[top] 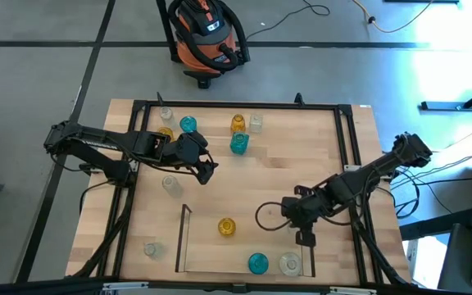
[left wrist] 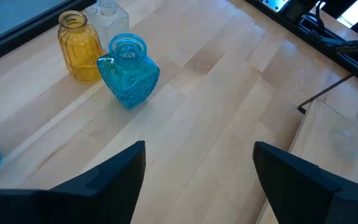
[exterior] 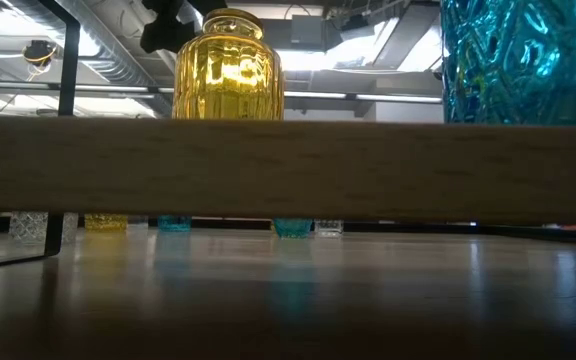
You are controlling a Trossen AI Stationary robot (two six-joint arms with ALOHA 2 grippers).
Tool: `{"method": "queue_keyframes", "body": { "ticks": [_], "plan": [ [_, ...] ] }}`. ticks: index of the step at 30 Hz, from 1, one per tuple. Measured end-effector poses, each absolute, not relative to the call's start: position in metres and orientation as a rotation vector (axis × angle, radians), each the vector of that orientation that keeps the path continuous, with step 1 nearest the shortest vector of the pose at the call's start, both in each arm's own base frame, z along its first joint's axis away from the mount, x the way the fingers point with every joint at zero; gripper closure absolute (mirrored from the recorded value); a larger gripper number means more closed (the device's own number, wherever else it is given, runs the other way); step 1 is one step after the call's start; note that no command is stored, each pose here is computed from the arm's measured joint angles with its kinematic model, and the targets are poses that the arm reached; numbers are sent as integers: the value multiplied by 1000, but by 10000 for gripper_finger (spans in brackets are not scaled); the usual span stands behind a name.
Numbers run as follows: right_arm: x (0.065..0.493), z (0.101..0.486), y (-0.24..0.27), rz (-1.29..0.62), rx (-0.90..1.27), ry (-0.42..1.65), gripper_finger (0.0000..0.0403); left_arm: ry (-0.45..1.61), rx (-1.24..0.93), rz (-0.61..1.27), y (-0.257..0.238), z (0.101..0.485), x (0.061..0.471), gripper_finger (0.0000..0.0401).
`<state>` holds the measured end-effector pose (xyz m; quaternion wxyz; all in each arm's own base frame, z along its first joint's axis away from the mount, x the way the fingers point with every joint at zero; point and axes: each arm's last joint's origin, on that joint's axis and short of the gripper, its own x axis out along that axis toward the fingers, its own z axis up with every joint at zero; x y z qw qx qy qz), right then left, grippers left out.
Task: Sort vases onto shelf
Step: Put the blue flower vase on the shelf aligned with the other blue flower vase
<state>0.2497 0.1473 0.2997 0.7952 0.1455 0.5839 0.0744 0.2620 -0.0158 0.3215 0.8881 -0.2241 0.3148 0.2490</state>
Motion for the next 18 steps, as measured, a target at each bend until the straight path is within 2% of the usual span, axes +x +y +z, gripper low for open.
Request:
{"method": "queue_keyframes", "body": {
  "ticks": [9, 18],
  "plan": [
    [239, 303, 166, 135, 286, 1230, 401, 655, -465, 518, -16, 321, 262, 112],
    [258, 311, 181, 91, 188, 1255, 402, 652, -461, 525, -16, 322, 262, 112]
  ]
}}
